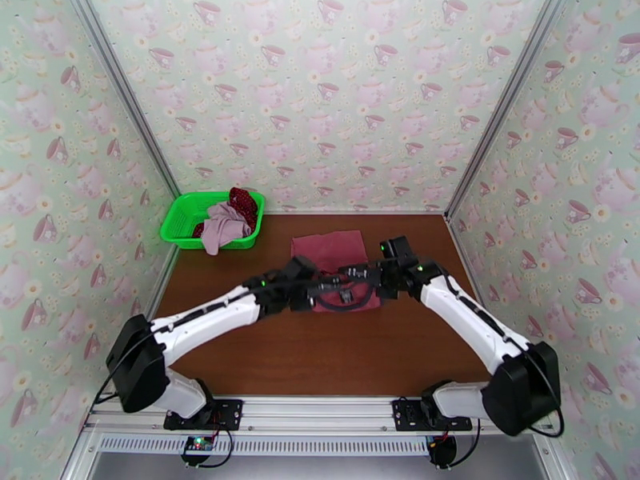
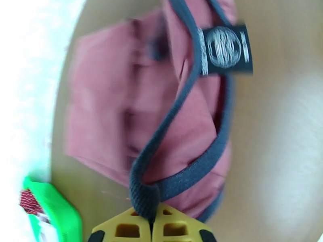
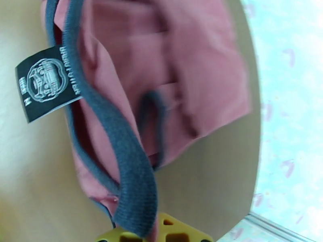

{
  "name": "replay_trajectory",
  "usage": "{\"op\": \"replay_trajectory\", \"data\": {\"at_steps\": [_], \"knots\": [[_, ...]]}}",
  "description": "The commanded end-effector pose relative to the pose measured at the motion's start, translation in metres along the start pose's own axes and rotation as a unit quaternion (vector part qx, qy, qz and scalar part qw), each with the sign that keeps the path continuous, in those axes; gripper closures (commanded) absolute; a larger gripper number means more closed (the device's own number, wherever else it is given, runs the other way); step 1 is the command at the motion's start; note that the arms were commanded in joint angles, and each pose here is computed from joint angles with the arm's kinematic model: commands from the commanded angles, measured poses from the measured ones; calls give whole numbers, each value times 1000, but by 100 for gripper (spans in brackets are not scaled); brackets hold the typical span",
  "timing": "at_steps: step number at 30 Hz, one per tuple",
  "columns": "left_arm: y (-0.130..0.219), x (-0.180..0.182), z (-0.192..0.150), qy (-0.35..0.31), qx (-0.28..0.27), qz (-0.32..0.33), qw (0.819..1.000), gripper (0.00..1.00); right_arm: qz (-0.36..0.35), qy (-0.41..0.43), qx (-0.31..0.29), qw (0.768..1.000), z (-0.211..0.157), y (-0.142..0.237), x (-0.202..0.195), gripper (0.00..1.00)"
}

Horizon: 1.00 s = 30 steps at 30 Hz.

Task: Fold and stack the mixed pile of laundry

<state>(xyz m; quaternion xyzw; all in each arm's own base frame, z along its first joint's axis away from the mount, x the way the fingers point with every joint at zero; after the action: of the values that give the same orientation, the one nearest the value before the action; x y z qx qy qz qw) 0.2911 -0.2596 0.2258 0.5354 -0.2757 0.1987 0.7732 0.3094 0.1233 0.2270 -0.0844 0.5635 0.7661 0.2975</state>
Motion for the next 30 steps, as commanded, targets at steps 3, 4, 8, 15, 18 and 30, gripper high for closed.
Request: {"op": "replay_trajectory", "data": {"at_steps": [3,4,8,15,18,30], "knots": [[-41,47,-19,-29,5,-30,999,100,-52,-47,-43,997,32,-33,-52,100],[-48,57,-22,-28,7,-28,999,100,-57,-51,-45,996,36,-40,-59,100],[-86,91,-35,-28,30,-25,999,100,-85,-80,-59,991,55,-77,-87,100],[-141,122,-55,-23,48,-16,998,100,-125,-124,-48,983,67,-142,-119,100],[-161,126,-65,-23,57,-15,998,100,-129,-137,-46,981,67,-163,-127,100],[-218,133,-97,-4,120,23,993,67,-165,-231,-62,957,59,-202,-145,56]]}}
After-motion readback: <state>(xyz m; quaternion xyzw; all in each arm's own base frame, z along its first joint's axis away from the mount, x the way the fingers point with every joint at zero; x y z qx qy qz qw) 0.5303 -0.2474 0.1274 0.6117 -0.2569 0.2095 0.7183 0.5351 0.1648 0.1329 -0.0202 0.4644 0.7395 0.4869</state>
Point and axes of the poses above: each hand's point on the last joint's axis, 136 mm out from that joint toward the fingers, its own y axis back along the fingers, its own x axis along the line the jaws close on, z = x × y, the point moved 7 cm from there along y, back along the fingers, and after that the axes turned 14 degrees about -y, right-handed, at the moved point
